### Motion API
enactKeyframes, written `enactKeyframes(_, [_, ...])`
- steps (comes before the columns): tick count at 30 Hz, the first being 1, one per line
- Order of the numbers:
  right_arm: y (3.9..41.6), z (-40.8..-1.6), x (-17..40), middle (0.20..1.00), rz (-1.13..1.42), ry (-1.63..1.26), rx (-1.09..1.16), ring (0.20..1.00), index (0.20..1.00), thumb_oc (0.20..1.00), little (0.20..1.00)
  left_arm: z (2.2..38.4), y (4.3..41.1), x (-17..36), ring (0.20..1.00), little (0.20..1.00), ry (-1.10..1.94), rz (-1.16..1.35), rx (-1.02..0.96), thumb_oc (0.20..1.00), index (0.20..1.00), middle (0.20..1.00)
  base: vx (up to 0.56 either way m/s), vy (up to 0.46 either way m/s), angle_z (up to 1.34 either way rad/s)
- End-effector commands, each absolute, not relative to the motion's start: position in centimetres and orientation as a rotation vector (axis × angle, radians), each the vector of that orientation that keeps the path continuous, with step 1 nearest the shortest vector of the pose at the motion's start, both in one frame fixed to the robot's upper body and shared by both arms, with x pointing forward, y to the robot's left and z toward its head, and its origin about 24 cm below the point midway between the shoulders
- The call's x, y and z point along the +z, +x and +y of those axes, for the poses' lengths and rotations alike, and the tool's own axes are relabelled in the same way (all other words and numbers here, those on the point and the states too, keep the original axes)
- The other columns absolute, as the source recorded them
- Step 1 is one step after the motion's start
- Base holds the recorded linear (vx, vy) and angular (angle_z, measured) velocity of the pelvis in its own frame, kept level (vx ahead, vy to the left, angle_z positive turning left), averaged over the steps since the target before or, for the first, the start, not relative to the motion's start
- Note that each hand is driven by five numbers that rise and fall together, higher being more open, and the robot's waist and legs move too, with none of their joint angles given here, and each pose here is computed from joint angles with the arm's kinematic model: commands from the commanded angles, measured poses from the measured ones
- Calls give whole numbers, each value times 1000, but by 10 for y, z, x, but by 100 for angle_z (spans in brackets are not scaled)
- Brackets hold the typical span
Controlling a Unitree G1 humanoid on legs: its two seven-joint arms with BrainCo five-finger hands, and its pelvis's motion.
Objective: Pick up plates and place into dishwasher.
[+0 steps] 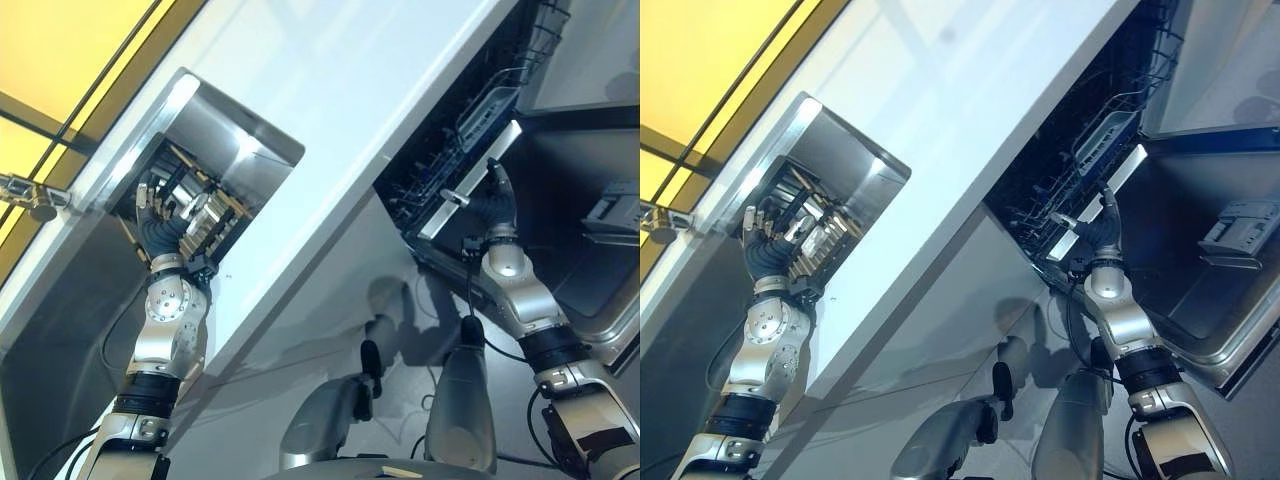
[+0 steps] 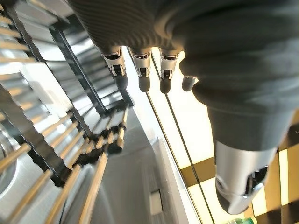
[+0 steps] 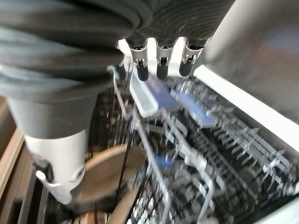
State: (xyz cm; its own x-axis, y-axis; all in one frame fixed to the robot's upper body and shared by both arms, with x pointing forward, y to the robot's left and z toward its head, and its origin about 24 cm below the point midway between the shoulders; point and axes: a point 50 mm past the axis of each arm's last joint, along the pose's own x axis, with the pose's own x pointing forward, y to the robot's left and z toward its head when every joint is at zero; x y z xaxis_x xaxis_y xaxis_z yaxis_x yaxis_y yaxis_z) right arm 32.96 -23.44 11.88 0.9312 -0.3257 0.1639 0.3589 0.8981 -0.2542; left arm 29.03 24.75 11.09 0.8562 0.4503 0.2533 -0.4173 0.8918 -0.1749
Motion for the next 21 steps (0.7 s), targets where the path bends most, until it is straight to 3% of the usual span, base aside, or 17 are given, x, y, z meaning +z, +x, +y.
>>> enactKeyframes(1, [322, -230, 157, 1000, -321, -248, -400, 1000, 1000, 1000, 1000, 253, 290, 128, 1000, 1000, -54, -398, 488, 1000, 1000, 1000, -18, -7, -13])
enactKeyframes(14, [276, -260, 136, 1000, -423, -297, -761, 1000, 1000, 1000, 1000, 252, 277, 105, 1000, 1000, -92, -361, 528, 1000, 1000, 1000, 40, 56, -20])
enactKeyframes(21, [251, -272, 106, 1000, -329, -360, -795, 1000, 1000, 1000, 1000, 253, 271, 94, 1000, 1000, -101, -321, 521, 1000, 1000, 1000, 150, 96, -14])
